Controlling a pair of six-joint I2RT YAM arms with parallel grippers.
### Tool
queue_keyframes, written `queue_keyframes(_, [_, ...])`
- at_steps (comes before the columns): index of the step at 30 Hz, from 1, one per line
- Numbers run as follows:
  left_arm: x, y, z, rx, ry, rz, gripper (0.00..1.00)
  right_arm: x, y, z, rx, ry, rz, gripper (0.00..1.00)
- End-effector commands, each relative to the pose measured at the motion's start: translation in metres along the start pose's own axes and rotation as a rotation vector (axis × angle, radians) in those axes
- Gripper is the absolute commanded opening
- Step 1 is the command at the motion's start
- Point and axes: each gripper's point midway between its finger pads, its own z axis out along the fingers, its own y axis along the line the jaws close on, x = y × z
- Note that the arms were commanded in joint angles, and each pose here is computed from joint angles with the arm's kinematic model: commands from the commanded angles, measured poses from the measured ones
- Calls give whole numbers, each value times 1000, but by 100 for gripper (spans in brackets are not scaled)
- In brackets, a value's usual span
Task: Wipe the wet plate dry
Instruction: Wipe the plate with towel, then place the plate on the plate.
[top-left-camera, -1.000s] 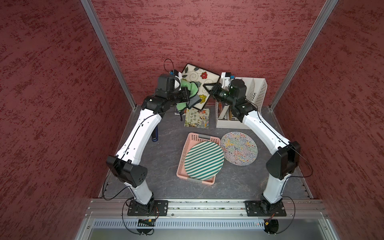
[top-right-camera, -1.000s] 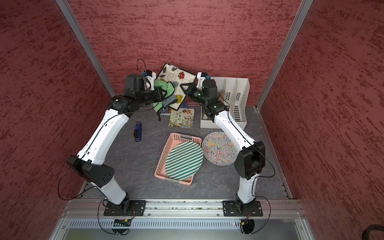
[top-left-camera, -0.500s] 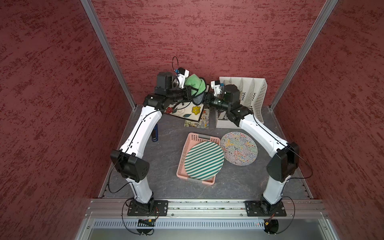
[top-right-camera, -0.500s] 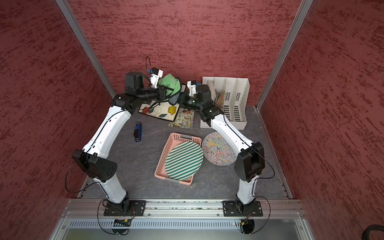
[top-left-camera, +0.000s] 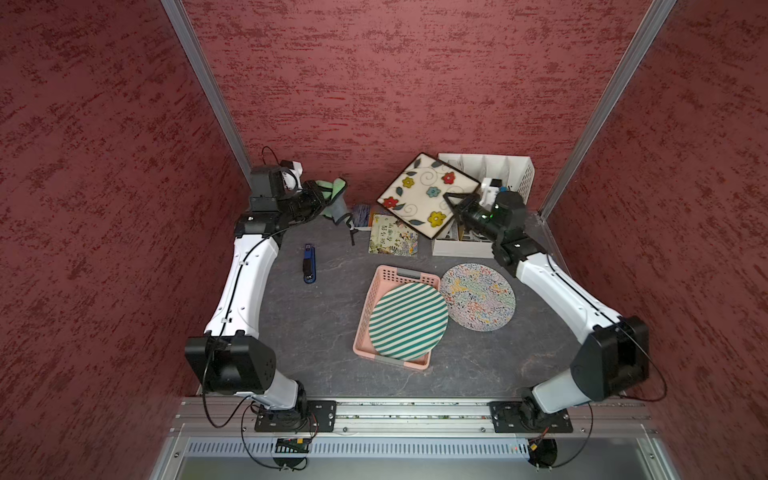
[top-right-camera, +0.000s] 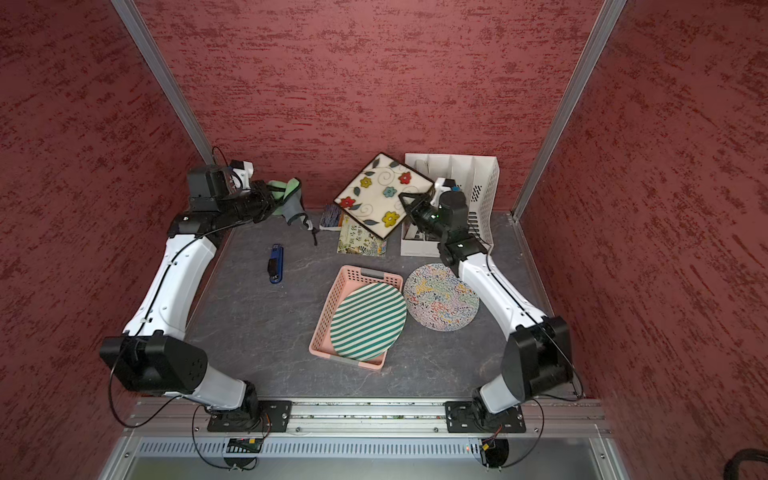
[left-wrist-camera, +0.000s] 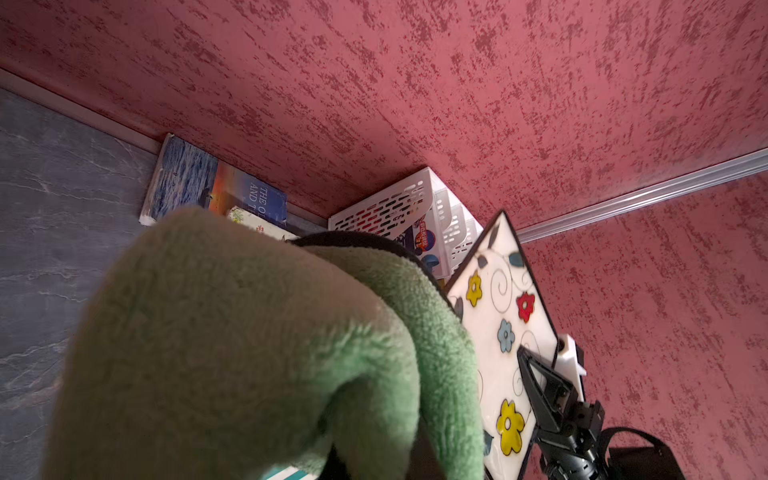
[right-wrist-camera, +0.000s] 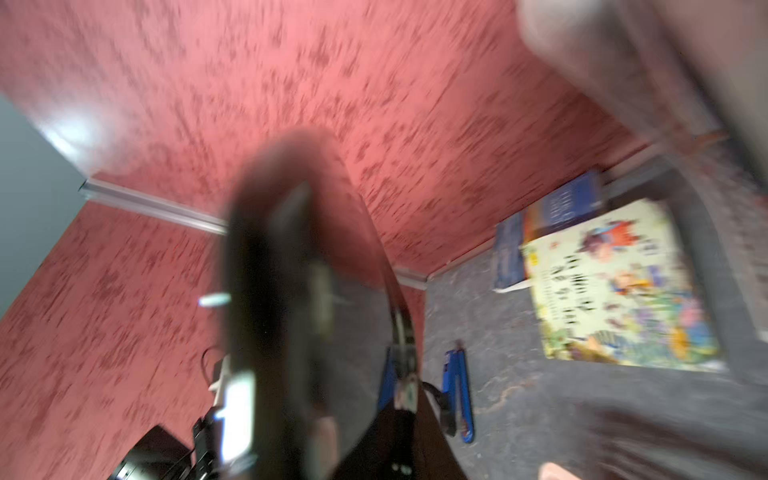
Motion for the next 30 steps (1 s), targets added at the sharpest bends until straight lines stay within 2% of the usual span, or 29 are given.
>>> queue_keyframes(1, [-19,-51,-30,101,-114,94,0,-53,47,-90,-101,-275,-68,0])
queue_keyframes(6, [-18,-52,-24,99,-119,143,0,-35,-52,-198,263,-480,3,0])
queue_keyframes(9, [-15,-54,-15,119,-95,161,0,-27,-93,-237,407,-546,12,0])
queue_keyframes(14, [-5,-59,-3,145,-46,187,0,-14,-141,-227,512,-454,2,0])
queue_keyframes(18, [9,-65,-2,155,-17,220,0,2,-162,-189,460,-312,47,0])
queue_keyframes(22, [17,-65,0,155,-1,225,0,22,-193,-166,497,-195,115,0])
queue_keyframes(25, [17,-64,3,154,3,223,0,35,-222,-168,571,-164,151,0])
queue_keyframes(28, [17,-63,6,159,5,221,0,58,-270,-186,739,-127,196,0])
queue_keyframes(30, [18,-63,8,161,8,222,0,72,-298,-196,825,-101,193,8])
